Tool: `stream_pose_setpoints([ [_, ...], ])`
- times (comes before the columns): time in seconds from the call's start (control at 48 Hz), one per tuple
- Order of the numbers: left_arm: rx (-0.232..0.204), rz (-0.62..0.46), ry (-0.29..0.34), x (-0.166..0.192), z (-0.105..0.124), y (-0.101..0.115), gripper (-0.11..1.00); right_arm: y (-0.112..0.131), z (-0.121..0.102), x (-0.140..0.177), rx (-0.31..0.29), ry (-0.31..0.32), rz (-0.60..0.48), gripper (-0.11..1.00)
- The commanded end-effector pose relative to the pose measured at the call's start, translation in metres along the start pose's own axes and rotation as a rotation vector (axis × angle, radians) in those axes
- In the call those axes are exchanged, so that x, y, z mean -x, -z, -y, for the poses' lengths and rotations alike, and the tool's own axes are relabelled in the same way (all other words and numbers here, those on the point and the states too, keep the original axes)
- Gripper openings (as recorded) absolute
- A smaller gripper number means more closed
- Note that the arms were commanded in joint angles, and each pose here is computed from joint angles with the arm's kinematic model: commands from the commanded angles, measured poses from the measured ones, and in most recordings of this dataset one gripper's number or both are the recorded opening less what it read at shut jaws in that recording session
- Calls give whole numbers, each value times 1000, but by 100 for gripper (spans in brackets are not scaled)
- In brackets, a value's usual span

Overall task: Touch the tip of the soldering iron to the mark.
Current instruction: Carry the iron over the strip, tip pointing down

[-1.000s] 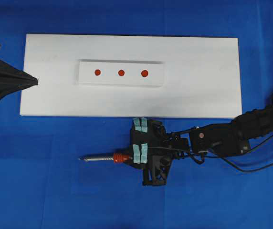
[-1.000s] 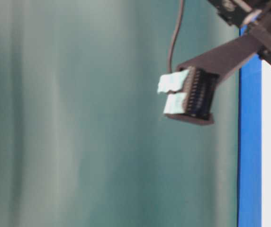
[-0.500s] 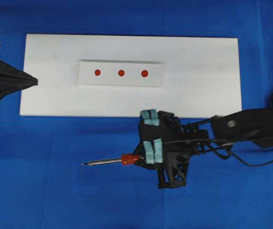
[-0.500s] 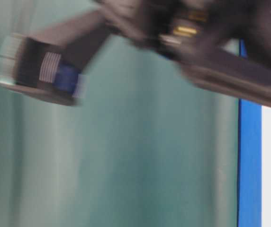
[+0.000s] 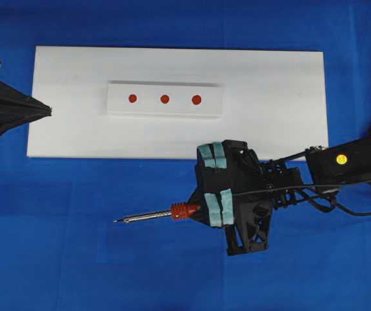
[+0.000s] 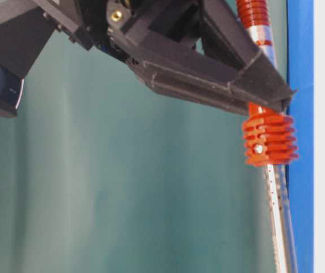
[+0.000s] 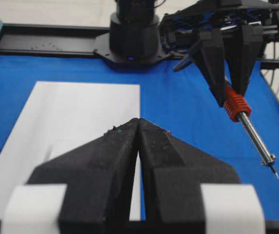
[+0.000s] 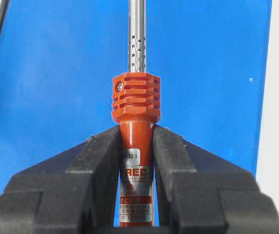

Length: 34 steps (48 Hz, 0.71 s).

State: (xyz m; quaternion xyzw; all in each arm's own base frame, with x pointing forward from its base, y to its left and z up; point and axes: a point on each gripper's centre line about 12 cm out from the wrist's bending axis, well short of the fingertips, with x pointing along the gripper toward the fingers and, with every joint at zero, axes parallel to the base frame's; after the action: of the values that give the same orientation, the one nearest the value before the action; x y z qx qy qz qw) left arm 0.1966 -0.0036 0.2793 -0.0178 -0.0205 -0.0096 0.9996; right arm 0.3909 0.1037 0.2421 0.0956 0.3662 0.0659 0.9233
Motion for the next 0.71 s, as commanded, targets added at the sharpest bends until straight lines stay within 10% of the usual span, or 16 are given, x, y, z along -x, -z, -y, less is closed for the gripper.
stream_pose_setpoints([
  [0.0, -3, 12, 2, -2, 1, -4, 0, -15, -4, 11, 17, -9, 50, 6],
  [0.687, -3, 9, 2, -1, 0, -3, 0, -35, 123, 31, 89, 298, 36, 6],
])
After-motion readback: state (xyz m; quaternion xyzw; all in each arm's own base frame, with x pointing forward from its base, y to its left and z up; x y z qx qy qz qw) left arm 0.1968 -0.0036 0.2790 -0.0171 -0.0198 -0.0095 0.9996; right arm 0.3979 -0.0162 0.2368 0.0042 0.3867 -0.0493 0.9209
